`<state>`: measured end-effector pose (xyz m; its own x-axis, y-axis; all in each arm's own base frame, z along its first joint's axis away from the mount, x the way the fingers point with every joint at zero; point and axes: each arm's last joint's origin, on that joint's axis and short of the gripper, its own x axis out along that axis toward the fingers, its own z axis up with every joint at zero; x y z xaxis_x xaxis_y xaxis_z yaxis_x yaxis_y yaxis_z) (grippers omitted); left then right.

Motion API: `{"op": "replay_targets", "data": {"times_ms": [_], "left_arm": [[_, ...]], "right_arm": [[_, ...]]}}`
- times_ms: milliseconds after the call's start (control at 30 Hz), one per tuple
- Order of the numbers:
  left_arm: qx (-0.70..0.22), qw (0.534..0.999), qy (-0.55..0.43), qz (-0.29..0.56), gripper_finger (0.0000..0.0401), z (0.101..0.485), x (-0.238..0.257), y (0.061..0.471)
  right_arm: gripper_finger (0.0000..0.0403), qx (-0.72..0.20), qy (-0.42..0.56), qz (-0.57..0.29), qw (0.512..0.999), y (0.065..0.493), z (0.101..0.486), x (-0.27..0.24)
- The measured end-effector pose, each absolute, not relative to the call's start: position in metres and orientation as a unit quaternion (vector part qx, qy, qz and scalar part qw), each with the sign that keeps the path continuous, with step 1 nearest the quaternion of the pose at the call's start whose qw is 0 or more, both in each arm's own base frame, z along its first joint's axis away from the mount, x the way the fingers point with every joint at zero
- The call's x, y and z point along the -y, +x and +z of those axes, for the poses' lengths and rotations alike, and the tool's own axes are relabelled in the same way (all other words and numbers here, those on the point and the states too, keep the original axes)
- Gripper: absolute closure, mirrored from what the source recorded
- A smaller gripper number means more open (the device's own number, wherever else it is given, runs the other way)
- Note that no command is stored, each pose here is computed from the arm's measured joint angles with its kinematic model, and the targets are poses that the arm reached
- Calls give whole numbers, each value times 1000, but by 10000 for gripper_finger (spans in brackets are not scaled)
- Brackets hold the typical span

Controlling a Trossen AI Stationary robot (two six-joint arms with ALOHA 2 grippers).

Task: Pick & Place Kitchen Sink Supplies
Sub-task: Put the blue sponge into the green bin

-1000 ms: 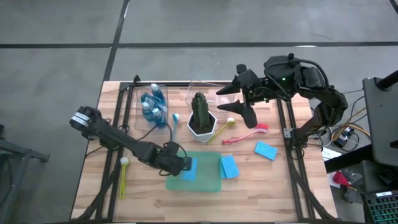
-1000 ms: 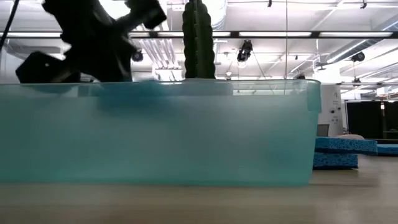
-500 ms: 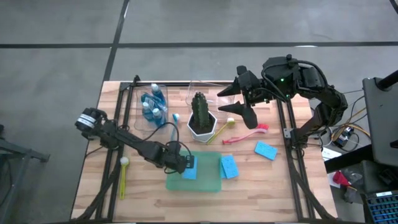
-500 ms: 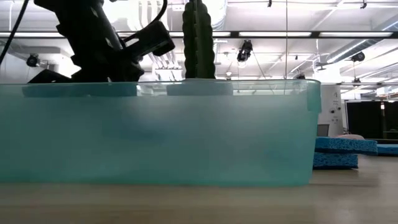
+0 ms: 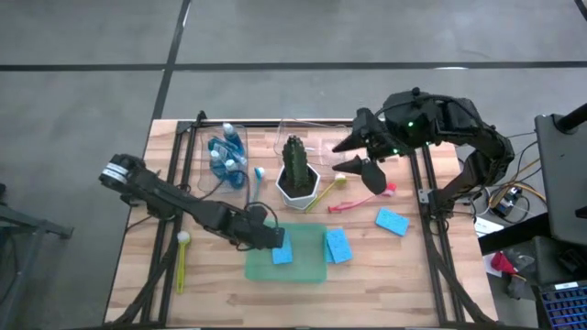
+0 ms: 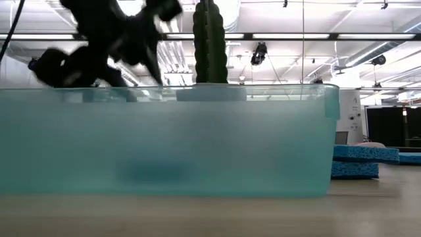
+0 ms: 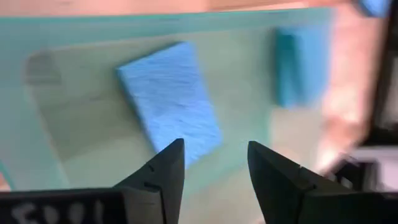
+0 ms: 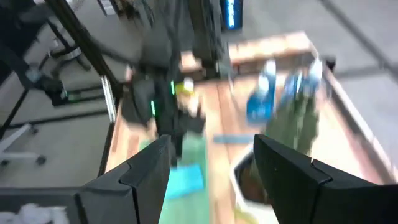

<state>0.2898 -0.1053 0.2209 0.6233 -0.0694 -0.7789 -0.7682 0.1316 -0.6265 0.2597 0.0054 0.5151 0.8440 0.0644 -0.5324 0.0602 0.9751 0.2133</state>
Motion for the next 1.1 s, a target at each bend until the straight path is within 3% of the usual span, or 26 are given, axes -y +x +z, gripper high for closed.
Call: {"op": "replay_targets", "data": {"times_ms": [167,367,567,767,1100], "left_arm": [[-308,712,-599,197,234,261,98,274],[-214,797,-548,136,234,309,84,247],[-112,867,-481,72,234,351,72,221],[-56,890,-450,46,234,374,63,198],[-25,897,-438,46,234,385,56,183]], "right_arm": [[179,-350,168,-31,921,252,503,-5],[179,-426,244,-85,867,247,484,-10],[179,-503,281,-148,804,257,446,-22],[179,-557,325,-173,745,263,400,-48],[179,-530,399,-163,731,272,304,-71]]}}
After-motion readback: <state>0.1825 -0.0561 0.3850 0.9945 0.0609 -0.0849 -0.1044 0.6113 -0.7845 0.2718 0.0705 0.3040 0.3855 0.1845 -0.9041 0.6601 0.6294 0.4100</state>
